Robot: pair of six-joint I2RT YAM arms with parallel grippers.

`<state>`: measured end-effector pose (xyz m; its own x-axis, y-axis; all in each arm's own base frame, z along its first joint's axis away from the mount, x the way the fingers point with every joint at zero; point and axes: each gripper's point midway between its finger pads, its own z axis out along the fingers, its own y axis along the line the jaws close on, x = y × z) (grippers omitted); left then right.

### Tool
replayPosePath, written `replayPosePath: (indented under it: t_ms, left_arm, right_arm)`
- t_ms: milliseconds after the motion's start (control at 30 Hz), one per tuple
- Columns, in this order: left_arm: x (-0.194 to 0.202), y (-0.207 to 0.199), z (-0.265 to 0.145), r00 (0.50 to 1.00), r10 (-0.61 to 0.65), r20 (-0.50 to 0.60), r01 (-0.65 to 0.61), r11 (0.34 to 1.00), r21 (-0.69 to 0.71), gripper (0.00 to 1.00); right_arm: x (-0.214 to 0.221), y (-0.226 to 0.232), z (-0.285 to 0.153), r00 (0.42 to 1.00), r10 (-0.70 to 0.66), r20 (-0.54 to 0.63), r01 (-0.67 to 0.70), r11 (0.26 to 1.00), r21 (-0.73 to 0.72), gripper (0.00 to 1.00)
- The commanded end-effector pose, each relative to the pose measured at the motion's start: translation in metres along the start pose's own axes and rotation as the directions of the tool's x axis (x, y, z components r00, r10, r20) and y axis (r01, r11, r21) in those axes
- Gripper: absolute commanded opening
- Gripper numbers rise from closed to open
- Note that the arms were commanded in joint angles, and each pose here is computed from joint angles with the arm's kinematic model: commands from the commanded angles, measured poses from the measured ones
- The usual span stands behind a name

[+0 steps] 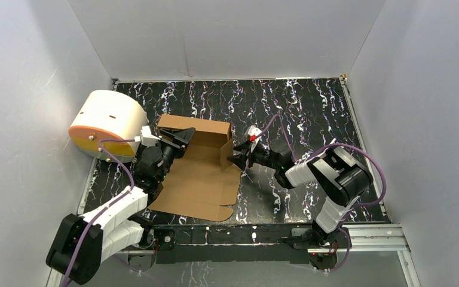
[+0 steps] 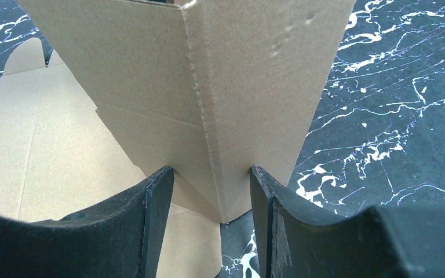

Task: Fold the paper box

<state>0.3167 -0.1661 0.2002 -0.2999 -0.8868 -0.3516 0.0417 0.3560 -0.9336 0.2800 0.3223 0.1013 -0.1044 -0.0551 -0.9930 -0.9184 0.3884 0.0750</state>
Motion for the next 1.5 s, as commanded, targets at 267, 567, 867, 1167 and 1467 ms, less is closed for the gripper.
replayPosePath:
  t_ms: [267, 567, 867, 1167, 1467]
  left_arm:
    - [-0.013, -0.040, 0.021, 0.983, -0.186, 0.013, 0.182, 0.972, 0.152, 0.46]
    - [-0.016, -0.035, 0.022, 0.980, -0.196, 0.035, 0.188, 0.971, 0.148, 0.28]
    - [-0.007, -0.023, 0.026, 0.976, -0.218, 0.009, 0.215, 0.969, 0.124, 0.00]
    - [-0.001, -0.026, 0.020, 0.969, -0.247, -0.026, 0.248, 0.959, 0.133, 0.00]
    - [0.012, -0.035, 0.016, 0.964, -0.255, -0.072, 0.263, 0.954, 0.145, 0.00]
  right_arm:
    - [-0.024, -0.002, 0.005, 0.993, -0.092, 0.073, 0.091, 0.996, 0.020, 0.60]
    - [-0.027, -0.001, 0.007, 0.989, -0.125, 0.081, 0.122, 0.992, 0.032, 0.60]
    - [-0.043, -0.005, 0.006, 0.979, -0.162, 0.126, 0.153, 0.985, 0.077, 0.60]
    - [-0.064, -0.012, 0.011, 0.958, -0.218, 0.188, 0.192, 0.970, 0.148, 0.61]
    - [-0.080, -0.030, 0.018, 0.932, -0.284, 0.226, 0.218, 0.936, 0.277, 0.61]
